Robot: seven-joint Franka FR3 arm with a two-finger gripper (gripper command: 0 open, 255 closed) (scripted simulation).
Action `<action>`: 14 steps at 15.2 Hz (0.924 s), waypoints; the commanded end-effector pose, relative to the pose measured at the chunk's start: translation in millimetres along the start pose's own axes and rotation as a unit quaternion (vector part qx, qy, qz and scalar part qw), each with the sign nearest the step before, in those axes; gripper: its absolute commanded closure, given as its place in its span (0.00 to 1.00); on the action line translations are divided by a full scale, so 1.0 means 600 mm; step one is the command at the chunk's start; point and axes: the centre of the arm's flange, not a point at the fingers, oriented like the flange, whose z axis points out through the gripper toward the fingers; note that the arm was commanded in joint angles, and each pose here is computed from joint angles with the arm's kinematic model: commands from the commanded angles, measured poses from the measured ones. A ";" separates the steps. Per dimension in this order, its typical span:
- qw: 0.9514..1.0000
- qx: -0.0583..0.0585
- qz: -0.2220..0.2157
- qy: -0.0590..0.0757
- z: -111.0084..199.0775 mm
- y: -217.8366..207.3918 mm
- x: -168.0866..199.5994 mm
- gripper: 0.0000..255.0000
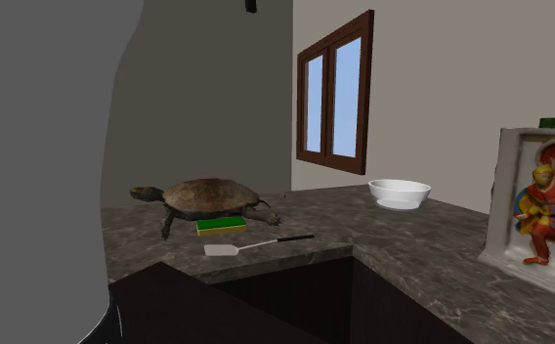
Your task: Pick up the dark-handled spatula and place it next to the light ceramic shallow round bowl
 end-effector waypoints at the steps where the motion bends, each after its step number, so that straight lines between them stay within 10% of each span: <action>1: 1.000 0.000 0.000 0.000 0.000 0.000 0.000 0.00; 14: 0.993 -0.016 0.112 -0.020 0.273 -0.091 0.033 0.00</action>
